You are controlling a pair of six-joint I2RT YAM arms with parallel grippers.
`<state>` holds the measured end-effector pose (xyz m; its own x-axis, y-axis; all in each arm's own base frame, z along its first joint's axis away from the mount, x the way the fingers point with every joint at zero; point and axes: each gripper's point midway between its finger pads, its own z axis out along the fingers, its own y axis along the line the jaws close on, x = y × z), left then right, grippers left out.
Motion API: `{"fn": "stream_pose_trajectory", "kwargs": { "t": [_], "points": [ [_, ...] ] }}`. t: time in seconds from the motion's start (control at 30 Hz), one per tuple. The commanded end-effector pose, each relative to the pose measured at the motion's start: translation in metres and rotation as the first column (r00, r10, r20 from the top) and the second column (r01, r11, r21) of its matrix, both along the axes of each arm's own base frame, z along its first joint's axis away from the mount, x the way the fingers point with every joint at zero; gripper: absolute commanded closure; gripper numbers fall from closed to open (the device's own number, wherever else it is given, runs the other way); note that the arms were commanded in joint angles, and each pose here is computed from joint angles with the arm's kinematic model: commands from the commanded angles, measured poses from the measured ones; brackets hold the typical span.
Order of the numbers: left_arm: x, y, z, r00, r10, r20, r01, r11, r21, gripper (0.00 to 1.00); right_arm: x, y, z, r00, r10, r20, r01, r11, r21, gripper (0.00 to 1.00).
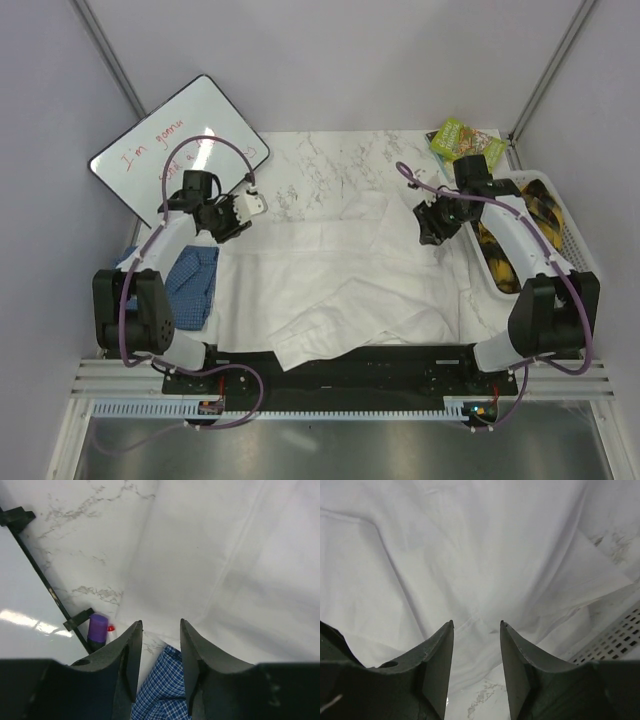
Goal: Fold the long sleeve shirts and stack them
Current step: Fold the shirt
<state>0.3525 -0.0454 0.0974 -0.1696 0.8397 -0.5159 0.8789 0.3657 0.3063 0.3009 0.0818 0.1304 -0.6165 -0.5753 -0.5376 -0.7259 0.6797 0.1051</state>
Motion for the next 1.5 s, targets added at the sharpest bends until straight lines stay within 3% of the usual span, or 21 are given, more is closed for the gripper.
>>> {"fn": "stream_pose_trajectory", "kwargs": {
  "t": [0.0, 0.13, 0.33, 0.63, 0.77, 0.87, 0.9, 1.0, 1.23, 1.43, 1.47],
  "points": [
    [0.022, -0.010, 0.000, 0.994, 0.091, -0.064, -0.095, 0.994, -0.062, 0.56, 0.045, 0.005, 0.010, 0.996, -0.082, 0.032, 0.081, 0.996, 0.032, 0.51],
    [0.024, -0.003, -0.017, 0.987, 0.116, -0.109, -0.119, 0.993, -0.019, 0.57, 0.053, 0.000, -0.014, 0.994, -0.093, -0.057, 0.092, 0.996, -0.015, 0.55],
    [0.006, 0.004, -0.046, 0.986, 0.054, -0.158, -0.047, 0.998, 0.046, 0.54, 0.025, -0.004, -0.040, 0.991, -0.022, -0.133, 0.013, 0.998, -0.065, 0.51],
    [-0.005, 0.016, -0.071, 0.979, 0.031, -0.203, -0.005, 0.992, 0.127, 0.52, 0.020, -0.019, -0.069, 0.986, -0.050, -0.157, 0.020, 0.982, -0.187, 0.49],
    [-0.008, 0.018, -0.076, 0.977, 0.024, -0.213, 0.006, 0.990, 0.140, 0.58, 0.023, -0.023, -0.068, 0.986, -0.068, -0.154, 0.036, 0.979, -0.203, 0.48],
    [-0.008, 0.018, -0.074, 0.979, 0.011, -0.205, 0.018, 0.990, 0.142, 0.72, 0.019, -0.022, -0.068, 0.983, -0.062, -0.173, 0.027, 0.980, -0.198, 0.63],
    [-0.008, 0.019, -0.074, 0.980, 0.010, -0.200, 0.020, 0.989, 0.146, 0.76, 0.019, -0.023, -0.067, 0.983, -0.063, -0.175, 0.028, 0.980, -0.195, 0.82],
    [-0.007, 0.019, -0.066, 0.984, -0.003, -0.176, 0.030, 0.988, 0.153, 0.84, 0.019, -0.018, -0.053, 0.983, -0.051, -0.177, 0.022, 0.987, -0.160, 1.00],
    [0.010, 0.021, -0.052, 0.991, 0.021, -0.129, 0.000, 0.987, 0.159, 0.98, 0.012, -0.012, -0.036, 0.981, -0.018, -0.195, -0.006, 0.992, -0.125, 1.00],
    [0.015, 0.032, -0.063, 0.990, 0.014, -0.142, 0.018, 0.974, 0.227, 0.98, 0.009, -0.022, -0.051, 0.975, -0.013, -0.221, -0.028, 0.983, -0.183, 1.00],
    [0.014, 0.033, -0.062, 0.990, 0.012, -0.141, 0.021, 0.972, 0.232, 0.98, 0.007, -0.022, -0.053, 0.971, -0.007, -0.238, -0.038, 0.983, -0.181, 0.93]
  ]
}}
